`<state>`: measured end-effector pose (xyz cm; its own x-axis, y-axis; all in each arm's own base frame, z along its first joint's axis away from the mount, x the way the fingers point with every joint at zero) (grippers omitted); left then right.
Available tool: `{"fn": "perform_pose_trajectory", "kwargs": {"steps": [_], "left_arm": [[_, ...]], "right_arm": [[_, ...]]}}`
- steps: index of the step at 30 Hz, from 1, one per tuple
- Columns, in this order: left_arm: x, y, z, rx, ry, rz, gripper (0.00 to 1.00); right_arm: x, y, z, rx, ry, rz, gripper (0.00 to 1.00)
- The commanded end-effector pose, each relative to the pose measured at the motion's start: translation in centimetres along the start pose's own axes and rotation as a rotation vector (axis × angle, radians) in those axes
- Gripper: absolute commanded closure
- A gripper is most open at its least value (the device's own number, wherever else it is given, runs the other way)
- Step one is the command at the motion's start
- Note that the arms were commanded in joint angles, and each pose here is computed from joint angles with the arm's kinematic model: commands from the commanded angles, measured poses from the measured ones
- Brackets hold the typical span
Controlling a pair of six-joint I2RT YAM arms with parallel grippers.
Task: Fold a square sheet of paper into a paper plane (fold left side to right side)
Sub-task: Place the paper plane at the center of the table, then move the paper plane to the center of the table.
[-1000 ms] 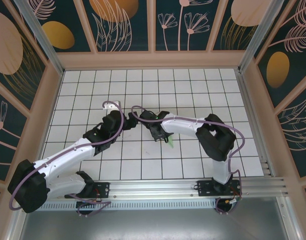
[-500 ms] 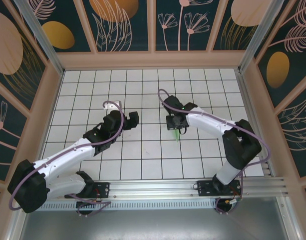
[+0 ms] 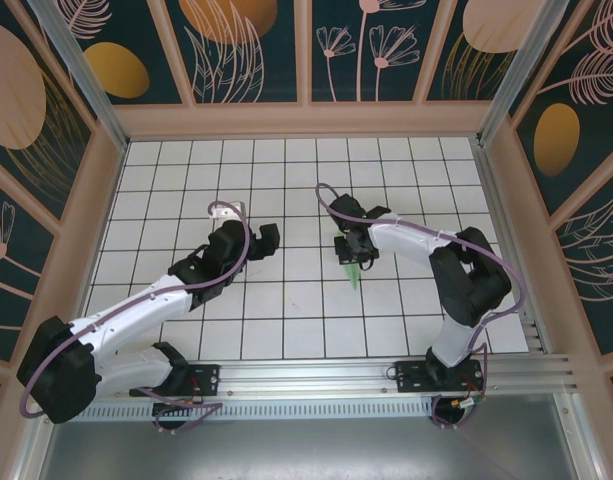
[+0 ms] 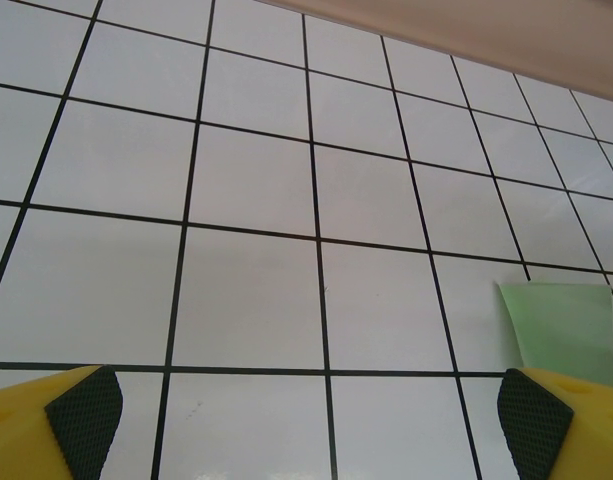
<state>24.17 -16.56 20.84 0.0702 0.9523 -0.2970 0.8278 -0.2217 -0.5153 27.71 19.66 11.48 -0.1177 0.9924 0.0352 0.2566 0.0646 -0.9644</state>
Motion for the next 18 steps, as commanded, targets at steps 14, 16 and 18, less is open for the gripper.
{"fn": "perform_pose_trajectory", "kwargs": {"steps": [14,16,18], "left_arm": [[-1.0,-0.1,-1.2,-0.026,-0.01,0.034,0.01],[-1.0,-0.1,-1.1,-0.025,-0.01,0.033,0.01],[-1.0,-0.1,-1.1,-0.025,-0.01,0.032,0.01]], "right_arm": [[-0.1,2.1,-0.2,0.035,0.005,-0.023,0.79],[-0.1,2.3,-0.4,0.036,0.009,-0.025,0.79],[0.0,2.5,-0.5,0.04,0.007,-0.026,0.79]]}}
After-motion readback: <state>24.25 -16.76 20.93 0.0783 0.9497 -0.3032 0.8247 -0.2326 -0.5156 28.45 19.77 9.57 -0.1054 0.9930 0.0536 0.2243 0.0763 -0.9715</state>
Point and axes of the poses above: each hand's point on the last joint's axis, 136 mm out from that joint toward the fingers, its own y axis out along the fingers, its own x axis along the line the jaws close on, z = x × y, the point moved 8 cm from there along -y, back along the fingers, and after that the axes turned 3 degrees about y, right-handed, at the moved point
